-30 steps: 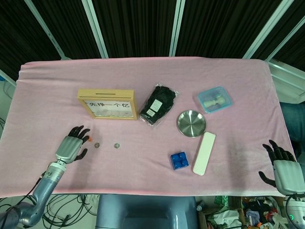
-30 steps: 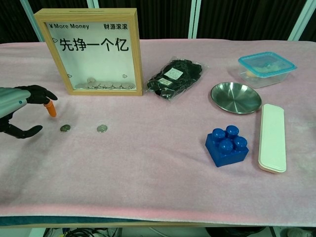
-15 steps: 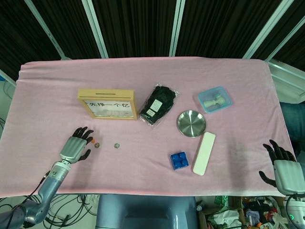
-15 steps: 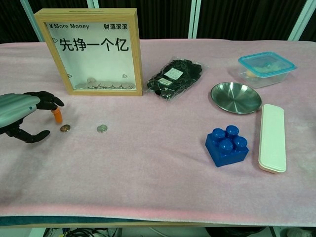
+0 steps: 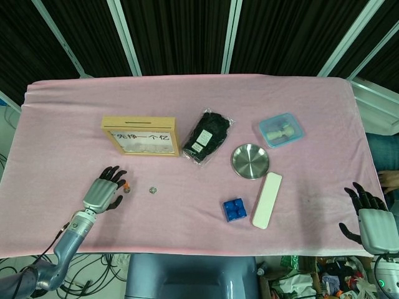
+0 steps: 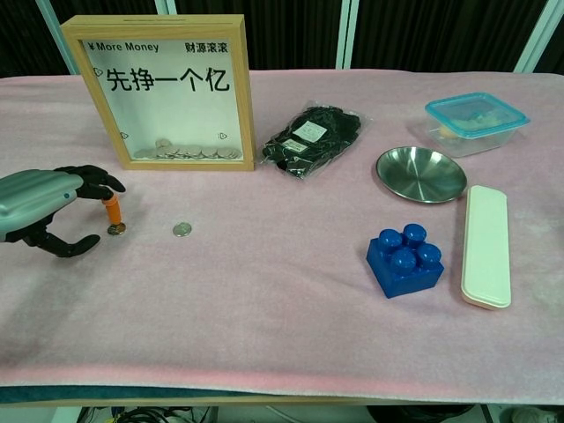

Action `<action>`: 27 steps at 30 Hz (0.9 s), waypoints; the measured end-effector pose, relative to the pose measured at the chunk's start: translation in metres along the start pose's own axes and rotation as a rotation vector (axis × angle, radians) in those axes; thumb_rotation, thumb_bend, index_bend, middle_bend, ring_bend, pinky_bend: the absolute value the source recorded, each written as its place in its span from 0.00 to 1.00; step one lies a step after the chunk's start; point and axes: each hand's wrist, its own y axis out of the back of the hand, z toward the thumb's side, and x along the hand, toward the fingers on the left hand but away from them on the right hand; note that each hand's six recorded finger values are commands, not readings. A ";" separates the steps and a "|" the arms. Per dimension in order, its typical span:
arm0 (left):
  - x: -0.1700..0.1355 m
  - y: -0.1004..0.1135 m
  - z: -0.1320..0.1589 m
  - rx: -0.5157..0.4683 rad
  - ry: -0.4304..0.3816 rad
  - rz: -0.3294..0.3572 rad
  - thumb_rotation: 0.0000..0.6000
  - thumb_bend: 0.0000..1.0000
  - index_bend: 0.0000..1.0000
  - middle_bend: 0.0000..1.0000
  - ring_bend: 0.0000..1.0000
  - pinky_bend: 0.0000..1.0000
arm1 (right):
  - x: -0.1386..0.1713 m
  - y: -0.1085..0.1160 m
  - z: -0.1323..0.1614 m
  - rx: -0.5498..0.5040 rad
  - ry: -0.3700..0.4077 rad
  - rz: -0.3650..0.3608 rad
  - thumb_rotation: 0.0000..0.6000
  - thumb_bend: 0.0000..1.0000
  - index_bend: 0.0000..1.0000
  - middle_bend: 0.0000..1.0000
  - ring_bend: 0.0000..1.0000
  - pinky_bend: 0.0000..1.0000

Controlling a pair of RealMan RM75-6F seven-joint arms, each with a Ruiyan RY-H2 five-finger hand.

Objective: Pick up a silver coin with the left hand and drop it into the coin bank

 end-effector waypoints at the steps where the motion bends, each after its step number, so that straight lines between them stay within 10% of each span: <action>1: 0.000 0.000 0.000 0.000 0.000 0.000 1.00 0.43 0.41 0.14 0.00 0.07 | 0.000 0.000 0.000 0.000 0.000 0.001 1.00 0.15 0.16 0.06 0.16 0.20; 27: 0.008 -0.006 0.001 0.006 -0.006 -0.022 1.00 0.43 0.41 0.14 0.00 0.06 | 0.000 0.000 -0.001 0.002 -0.001 0.002 1.00 0.15 0.16 0.06 0.16 0.20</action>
